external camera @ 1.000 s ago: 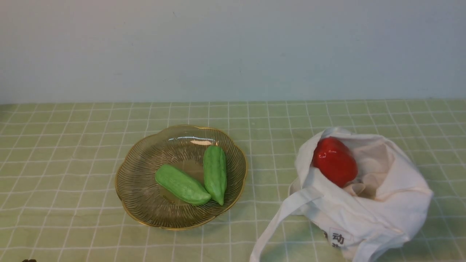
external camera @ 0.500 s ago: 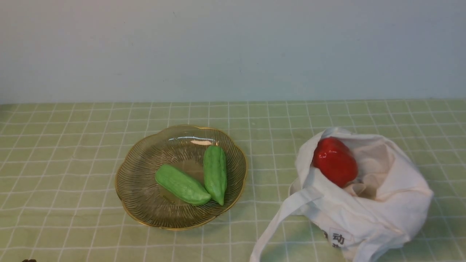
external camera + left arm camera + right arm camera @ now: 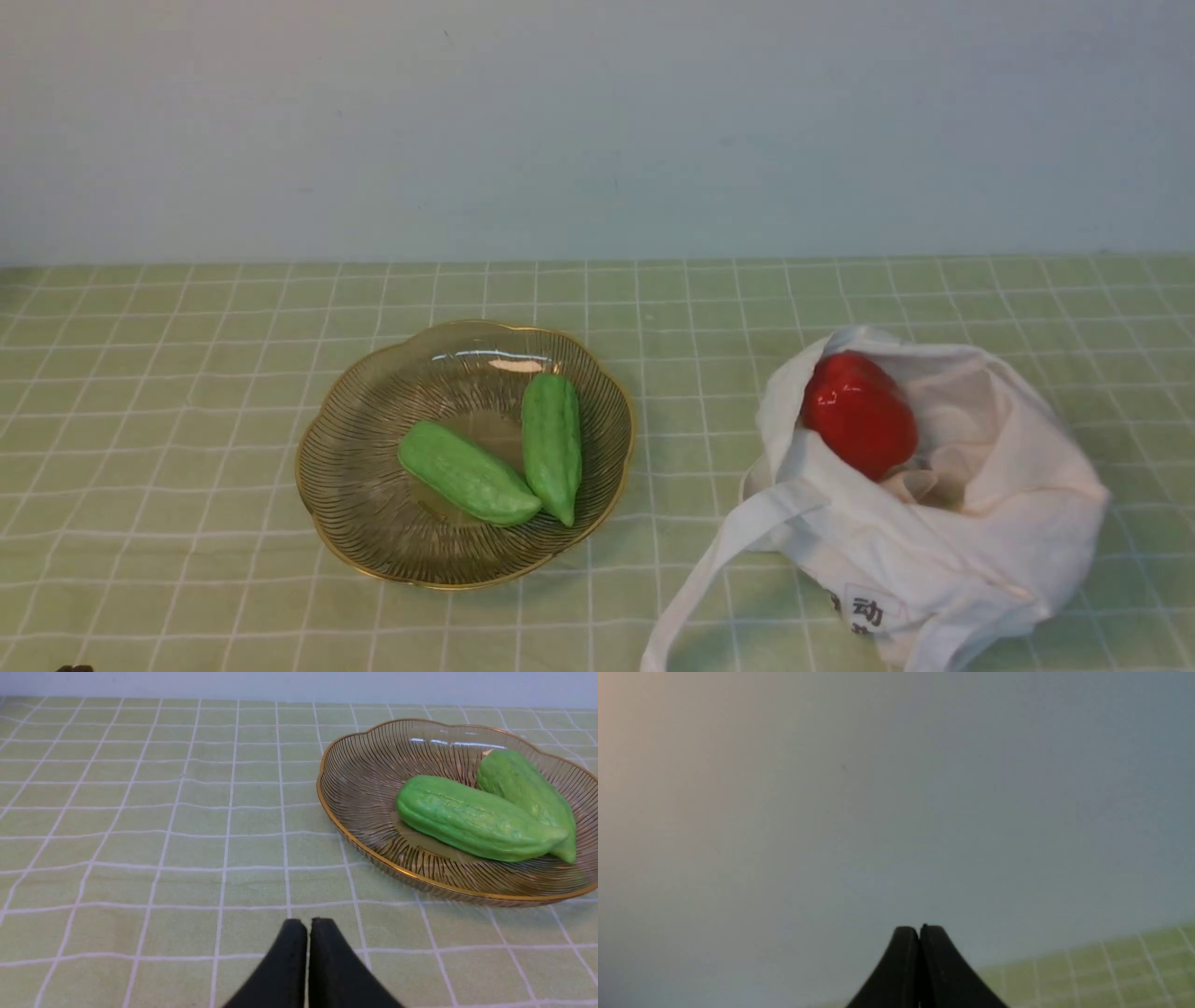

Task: Take vegetables from bag on green coffee tablecloth place on plate.
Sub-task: 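Reach for the red bell pepper in the white bag with the right gripper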

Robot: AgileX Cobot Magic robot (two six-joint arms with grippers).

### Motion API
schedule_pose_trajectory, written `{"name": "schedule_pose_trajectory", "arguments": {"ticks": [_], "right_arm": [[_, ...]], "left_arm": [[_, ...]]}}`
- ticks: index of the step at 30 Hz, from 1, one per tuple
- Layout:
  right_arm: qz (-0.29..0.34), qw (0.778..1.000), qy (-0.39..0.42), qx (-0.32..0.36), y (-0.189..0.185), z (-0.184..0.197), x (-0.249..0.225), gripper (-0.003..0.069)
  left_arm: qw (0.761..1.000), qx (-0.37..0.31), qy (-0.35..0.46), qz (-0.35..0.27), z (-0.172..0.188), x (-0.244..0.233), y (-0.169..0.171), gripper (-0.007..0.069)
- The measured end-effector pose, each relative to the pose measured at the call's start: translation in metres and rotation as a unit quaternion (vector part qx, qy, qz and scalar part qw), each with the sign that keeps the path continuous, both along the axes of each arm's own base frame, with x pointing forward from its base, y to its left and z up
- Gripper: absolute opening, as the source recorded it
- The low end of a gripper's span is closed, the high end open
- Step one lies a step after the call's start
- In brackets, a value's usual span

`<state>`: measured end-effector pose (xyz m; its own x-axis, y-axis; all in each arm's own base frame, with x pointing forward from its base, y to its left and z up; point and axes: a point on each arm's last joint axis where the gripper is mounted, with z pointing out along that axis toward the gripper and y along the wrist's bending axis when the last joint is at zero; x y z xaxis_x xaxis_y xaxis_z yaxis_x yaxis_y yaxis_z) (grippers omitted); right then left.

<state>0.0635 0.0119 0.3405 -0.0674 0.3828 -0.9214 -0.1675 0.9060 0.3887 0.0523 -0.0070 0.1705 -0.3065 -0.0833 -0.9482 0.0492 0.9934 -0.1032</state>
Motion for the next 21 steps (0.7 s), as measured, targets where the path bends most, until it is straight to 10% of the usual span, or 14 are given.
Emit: {"name": "schedule_pose_trajectory", "arguments": {"ticks": [4, 8, 21], "right_arm": [[0.034, 0.979, 0.164, -0.119, 0.009, 0.017, 0.035, -0.0015], [0.13, 0.913, 0.331, -0.201, 0.027, 0.011, 0.08, -0.0015], [0.21, 0.852, 0.439, -0.193, 0.055, -0.027, 0.184, 0.0026]], "left_arm": [[1.0, 0.0, 0.0, 0.0, 0.0, 0.0, 0.0, -0.0005], [1.0, 0.0, 0.0, 0.0, 0.0, 0.0, 0.0, -0.0005], [1.0, 0.0, 0.0, 0.0, 0.0, 0.0, 0.0, -0.0005]]}}
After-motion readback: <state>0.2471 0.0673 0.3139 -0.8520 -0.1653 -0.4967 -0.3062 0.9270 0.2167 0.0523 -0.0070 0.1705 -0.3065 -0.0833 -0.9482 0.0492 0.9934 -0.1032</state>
